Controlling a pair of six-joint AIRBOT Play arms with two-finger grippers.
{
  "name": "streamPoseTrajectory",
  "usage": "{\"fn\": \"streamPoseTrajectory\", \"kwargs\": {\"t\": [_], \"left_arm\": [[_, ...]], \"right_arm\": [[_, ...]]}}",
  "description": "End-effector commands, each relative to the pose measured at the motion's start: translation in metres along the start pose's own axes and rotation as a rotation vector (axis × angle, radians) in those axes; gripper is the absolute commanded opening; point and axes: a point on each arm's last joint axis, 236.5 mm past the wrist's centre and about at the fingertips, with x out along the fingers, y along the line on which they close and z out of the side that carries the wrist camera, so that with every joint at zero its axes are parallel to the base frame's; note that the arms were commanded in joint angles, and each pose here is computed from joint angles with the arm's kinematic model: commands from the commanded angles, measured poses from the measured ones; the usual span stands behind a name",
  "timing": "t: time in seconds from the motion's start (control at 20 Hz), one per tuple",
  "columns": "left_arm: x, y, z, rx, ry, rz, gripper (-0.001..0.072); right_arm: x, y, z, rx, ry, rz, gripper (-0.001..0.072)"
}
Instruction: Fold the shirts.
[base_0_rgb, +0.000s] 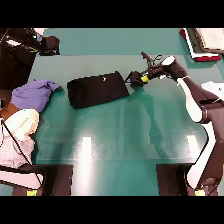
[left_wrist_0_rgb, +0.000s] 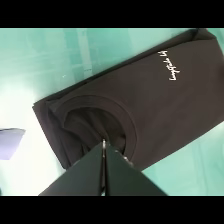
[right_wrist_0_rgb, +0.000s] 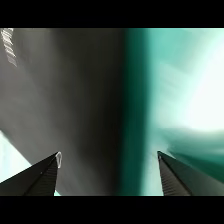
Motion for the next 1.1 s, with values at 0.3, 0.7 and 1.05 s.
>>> {"fn": "streamPoseTrajectory", "kwargs": {"t": [0.3,0.7,1.05], "left_arm": [[0.005,-0.002,-0.011,-0.007,0.043,-0.015,0.0027],[0.011,-0.005,-0.025,-0.016,0.096,-0.035,0.0027],[0.011,-0.011,-0.022,-0.016,0.085,-0.062,0.0027]], "right_arm": [[0.072,0.026,-0.007,0.000,-0.008,0.035,0.0521],[0.009,0.091,0.039,-0.240,-0.115,0.071,0.0018],[-0.246,-0.021,0.047,-0.086,-0.411,-0.311,0.0018]]}}
